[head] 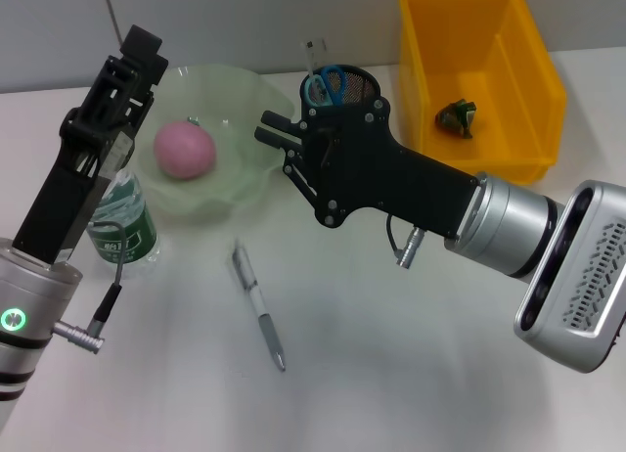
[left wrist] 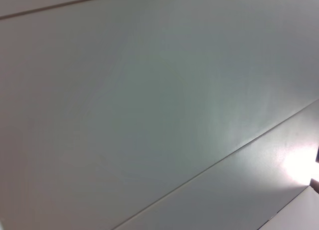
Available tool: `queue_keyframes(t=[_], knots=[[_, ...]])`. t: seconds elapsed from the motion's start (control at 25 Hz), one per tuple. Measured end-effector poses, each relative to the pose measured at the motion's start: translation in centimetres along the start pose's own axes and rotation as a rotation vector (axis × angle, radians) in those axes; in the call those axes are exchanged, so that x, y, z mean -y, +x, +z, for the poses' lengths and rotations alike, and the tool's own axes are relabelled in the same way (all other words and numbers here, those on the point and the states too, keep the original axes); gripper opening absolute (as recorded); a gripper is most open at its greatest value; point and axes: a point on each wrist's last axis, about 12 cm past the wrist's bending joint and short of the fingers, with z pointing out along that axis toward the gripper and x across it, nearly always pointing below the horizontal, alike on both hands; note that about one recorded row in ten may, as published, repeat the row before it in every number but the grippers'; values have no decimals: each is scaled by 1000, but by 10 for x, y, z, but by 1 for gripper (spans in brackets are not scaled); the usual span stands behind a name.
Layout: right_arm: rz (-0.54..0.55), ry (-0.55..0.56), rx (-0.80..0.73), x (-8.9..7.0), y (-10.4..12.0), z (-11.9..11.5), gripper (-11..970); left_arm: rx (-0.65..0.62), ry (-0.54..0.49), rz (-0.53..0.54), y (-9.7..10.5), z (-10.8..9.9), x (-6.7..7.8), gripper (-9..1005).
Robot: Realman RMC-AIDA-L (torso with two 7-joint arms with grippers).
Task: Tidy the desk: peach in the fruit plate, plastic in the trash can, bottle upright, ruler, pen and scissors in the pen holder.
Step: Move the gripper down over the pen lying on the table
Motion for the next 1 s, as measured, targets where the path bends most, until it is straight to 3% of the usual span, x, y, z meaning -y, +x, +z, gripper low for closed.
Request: queue_keyframes(t=[0.16,0.68,1.0], knots=[[1,3,8,0,-1,-1,49,0,1,-2,0,0,0,501],[7,9,8,1,-1,-1,40,-8,13,25,-2,2,0,802],[101,58,21,4,-2,0,44,-78,79,154,-7,5,3,801]])
